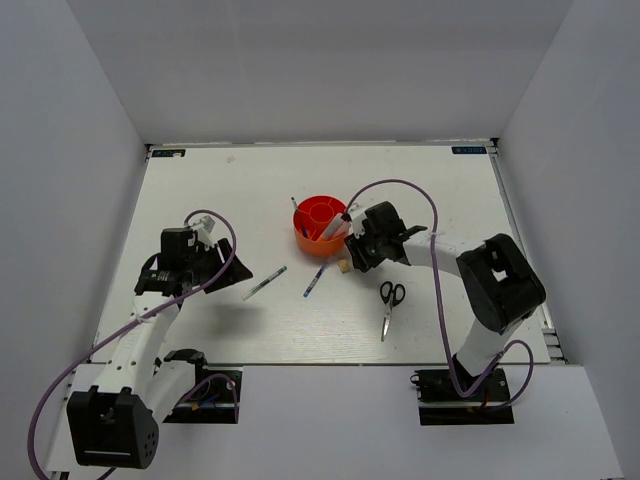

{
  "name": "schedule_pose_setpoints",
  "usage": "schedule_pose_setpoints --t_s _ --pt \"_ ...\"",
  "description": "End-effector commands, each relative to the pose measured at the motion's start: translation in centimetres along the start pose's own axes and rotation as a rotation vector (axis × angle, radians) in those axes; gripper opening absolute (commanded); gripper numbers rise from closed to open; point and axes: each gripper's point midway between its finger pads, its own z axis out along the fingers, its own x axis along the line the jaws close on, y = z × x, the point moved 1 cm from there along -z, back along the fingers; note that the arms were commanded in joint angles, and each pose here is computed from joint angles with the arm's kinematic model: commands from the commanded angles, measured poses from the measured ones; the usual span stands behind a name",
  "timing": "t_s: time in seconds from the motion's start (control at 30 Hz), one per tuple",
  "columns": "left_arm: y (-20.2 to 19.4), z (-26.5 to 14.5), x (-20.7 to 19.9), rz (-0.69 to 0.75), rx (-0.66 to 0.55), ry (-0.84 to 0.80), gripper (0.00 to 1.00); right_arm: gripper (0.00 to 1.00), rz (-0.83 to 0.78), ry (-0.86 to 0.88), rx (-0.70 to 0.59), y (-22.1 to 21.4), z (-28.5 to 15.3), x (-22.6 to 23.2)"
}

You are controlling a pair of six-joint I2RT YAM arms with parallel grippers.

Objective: Sort the stationery into containers
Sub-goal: Pick up the stationery from the center of the board, then place the stationery in the storage box.

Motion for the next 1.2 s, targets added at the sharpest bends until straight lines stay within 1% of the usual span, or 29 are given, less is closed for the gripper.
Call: schedule_pose_setpoints --t_s 0.0,0.07,0.13,0.17,0.2,0.27,0.33,0.4,0.43,0.47,0.53,0.57,0.6,0.67,0.7,0.73,0.8,0.83,0.9,0.93,0.97,1.0,1.07,1.1,1.17 --pt "0.0 -0.3 -0.4 0.019 -0.012 -0.027 0.68 0.48 -0.02 -0.057 0.034 -2.1 0.5 -0.5" --pt "0.1 -0.4 -0.4 0.019 -0.017 -0.028 0.68 0.44 -0.023 -0.054 0.043 -2.6 0.5 -0.3" --pt "0.0 -0.3 -0.2 0.016 -0.014 -0.021 0.68 0.36 -0.017 -0.047 0.065 -3.2 0.4 -0.2" --pt "0.0 -0.3 -0.3 0.019 -0.015 -0.022 0.68 0.28 -0.015 -0.043 0.068 -3.3 0.4 -0.1" --pt "0.1 -0.4 -0.3 0.021 -0.016 -0.022 0.68 0.13 -0.017 -0.038 0.071 -3.3 0.3 0.0" --pt "0.0 -0.3 -0.2 0.02 -0.016 -0.02 0.68 0.0 -0.016 -0.034 0.077 -3.4 -0.4 0.0" --pt "0.0 -0.3 -0.1 0.018 -0.014 -0.014 0.68 0.0 -0.026 -0.04 0.029 -2.1 -1.7 0.1" --pt "0.0 -0.4 -0.2 0.021 -0.019 -0.015 0.68 0.0 -0.065 -0.055 0.025 -1.9 -2.7 -0.2" --pt "0.1 -0.4 -0.2 0.024 -0.023 -0.018 0.68 0.0 -0.086 -0.067 -0.019 -0.4 -4.0 -0.4" --pt "0.1 -0.4 -0.2 0.021 -0.019 -0.019 0.68 0.0 -0.131 -0.088 -0.007 -0.2 -4.8 -0.9" --pt "0.0 -0.3 -0.3 0.021 -0.015 -0.024 0.68 0.0 -0.184 -0.127 -0.058 2.2 -6.5 -1.6" --pt "0.0 -0.3 -0.3 0.021 -0.018 -0.024 0.68 0.0 -0.2 -0.188 -0.053 2.7 -7.2 -2.7" --pt "0.0 -0.3 -0.3 0.02 -0.016 -0.024 0.68 0.0 -0.229 -0.221 -0.066 4.3 -8.4 -3.4" --pt "0.0 -0.3 -0.3 0.02 -0.016 -0.024 0.68 0.0 -0.247 -0.286 -0.065 5.4 -9.1 -4.8" --pt "0.1 -0.4 -0.3 0.022 -0.019 -0.026 0.68 0.0 -0.267 -0.316 -0.098 7.3 -9.9 -5.5" --pt "-0.1 -0.3 -0.2 0.019 -0.013 -0.025 0.68 0.0 -0.268 -0.323 -0.091 7.4 -9.8 -6.0" --pt "-0.1 -0.2 -0.3 0.021 -0.013 -0.026 0.68 0.0 -0.294 -0.333 -0.16 10.8 -10.0 -6.4" --pt "0.0 -0.2 -0.3 0.023 -0.012 -0.029 0.68 0.0 -0.291 -0.317 -0.137 10.7 -8.4 -6.8" --pt "0.0 -0.2 -0.3 0.022 -0.012 -0.026 0.68 0.0 -0.291 -0.292 -0.209 14.4 -8.8 -6.8" --pt "-0.1 -0.2 -0.3 0.023 -0.01 -0.028 0.68 0.0 -0.291 -0.277 -0.227 15.8 -8.2 -6.9" --pt "-0.2 -0.1 -0.2 0.023 -0.005 -0.024 0.68 0.0 -0.28 -0.244 -0.218 15.8 -6.9 -6.9" --pt "-0.1 -0.1 -0.1 0.022 -0.006 -0.022 0.68 0.0 -0.284 -0.204 -0.287 18.1 -7.5 -6.5" --pt "-0.2 -0.1 -0.2 0.026 -0.005 -0.027 0.68 0.0 -0.271 -0.146 -0.276 18.1 -5.5 -6.2" --pt "-0.1 -0.1 -0.2 0.025 -0.007 -0.023 0.68 0.0 -0.274 -0.098 -0.308 19.2 -5.4 -5.7" --pt "-0.1 -0.1 -0.2 0.027 -0.007 -0.026 0.68 0.0 -0.26 -0.059 -0.294 18.9 -4.1 -5.3"
